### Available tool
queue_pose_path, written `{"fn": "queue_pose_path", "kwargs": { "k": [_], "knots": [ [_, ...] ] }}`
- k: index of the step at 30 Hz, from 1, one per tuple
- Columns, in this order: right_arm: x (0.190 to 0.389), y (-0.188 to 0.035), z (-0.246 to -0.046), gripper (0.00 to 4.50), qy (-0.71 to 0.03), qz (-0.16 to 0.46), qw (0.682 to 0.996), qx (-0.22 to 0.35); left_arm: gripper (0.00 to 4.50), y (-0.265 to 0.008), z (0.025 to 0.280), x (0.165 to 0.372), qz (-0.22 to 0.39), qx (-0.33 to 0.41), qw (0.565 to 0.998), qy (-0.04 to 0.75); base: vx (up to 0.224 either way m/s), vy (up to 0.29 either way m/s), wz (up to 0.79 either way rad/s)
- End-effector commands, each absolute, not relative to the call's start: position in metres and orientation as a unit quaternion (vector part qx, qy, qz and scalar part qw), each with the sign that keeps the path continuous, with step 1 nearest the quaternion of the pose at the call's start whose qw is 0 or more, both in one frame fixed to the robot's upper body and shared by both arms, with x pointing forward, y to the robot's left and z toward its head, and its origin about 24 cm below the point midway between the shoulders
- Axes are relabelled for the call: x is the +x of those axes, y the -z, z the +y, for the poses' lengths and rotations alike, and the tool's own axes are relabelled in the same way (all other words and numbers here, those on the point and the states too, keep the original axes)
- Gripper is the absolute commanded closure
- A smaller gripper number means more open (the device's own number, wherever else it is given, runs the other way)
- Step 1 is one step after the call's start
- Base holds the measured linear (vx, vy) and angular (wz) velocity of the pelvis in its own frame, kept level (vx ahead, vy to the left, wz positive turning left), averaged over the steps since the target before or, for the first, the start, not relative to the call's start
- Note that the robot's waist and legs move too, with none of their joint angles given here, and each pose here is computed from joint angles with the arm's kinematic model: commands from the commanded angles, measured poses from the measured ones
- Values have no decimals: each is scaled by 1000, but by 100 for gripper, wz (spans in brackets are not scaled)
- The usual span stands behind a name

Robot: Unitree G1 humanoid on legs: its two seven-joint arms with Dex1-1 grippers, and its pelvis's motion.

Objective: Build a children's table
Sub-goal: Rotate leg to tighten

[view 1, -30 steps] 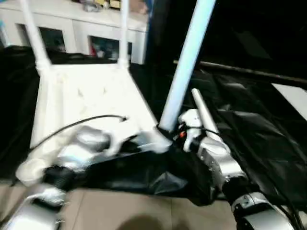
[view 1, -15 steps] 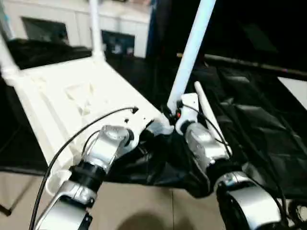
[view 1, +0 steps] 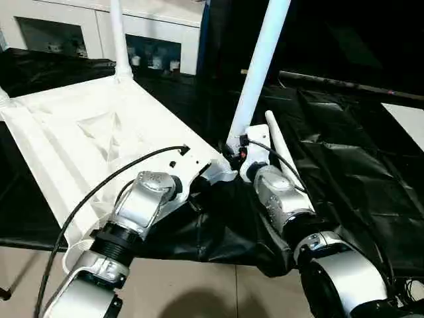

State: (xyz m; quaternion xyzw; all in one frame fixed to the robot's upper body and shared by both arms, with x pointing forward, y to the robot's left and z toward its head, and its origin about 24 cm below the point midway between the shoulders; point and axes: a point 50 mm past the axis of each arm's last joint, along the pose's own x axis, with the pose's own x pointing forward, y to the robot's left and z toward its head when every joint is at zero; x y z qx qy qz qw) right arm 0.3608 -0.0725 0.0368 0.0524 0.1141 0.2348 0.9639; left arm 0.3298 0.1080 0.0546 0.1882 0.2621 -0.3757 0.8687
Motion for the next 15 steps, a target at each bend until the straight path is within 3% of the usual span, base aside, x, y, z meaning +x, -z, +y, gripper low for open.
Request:
{"fn": "queue_pose_path", "kwargs": {
  "k": [1, 9, 15],
  "knots": [
    [350, -17, -74, 158, -256, 166, 950, 62, 450, -46, 114, 326, 278, 201, 859, 381, 0, 0, 0],
    [357, -44, -81, 98, -331, 107, 934, 79, 450, -49, 119, 320, 263, 216, 837, 428, 0, 0, 0],
    [331, -54, -105, 39, -451, 92, 887, 29, 450, -51, 133, 309, 249, 237, 794, 502, 0, 0, 0]
  ]
}}
